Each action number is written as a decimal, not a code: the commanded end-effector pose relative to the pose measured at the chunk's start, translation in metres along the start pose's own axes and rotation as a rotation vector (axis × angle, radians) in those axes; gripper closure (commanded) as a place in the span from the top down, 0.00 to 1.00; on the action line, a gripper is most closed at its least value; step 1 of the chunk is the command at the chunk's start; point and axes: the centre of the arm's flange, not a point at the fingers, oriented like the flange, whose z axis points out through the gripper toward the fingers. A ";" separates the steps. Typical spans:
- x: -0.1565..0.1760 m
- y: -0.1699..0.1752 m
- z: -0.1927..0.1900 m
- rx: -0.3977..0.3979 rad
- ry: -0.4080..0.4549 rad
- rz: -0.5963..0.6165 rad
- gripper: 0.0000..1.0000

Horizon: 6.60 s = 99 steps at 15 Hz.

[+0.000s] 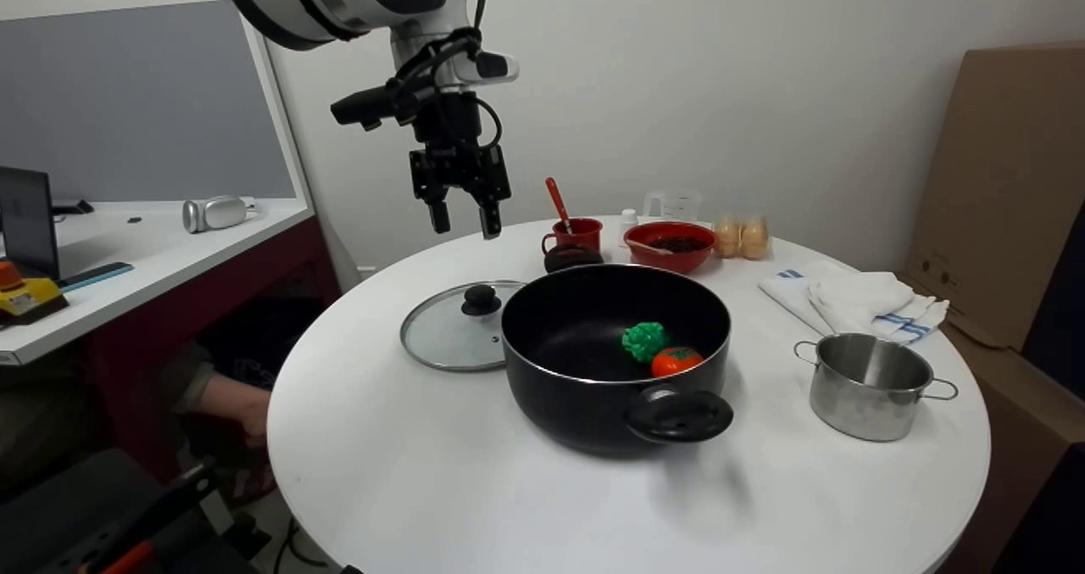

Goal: Uncover the pot and place the tomato and broccoli toys inside then cover it up again

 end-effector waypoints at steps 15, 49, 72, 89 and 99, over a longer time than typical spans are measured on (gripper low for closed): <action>0.074 -0.043 0.035 -0.021 -0.009 0.003 1.00; 0.059 -0.062 0.113 -0.047 -0.106 0.002 0.75; 0.074 -0.071 0.091 -0.030 -0.053 -0.020 0.24; 0.085 -0.135 -0.060 -0.013 0.047 -0.136 0.24; 0.049 -0.081 -0.156 -0.040 0.098 -0.106 0.24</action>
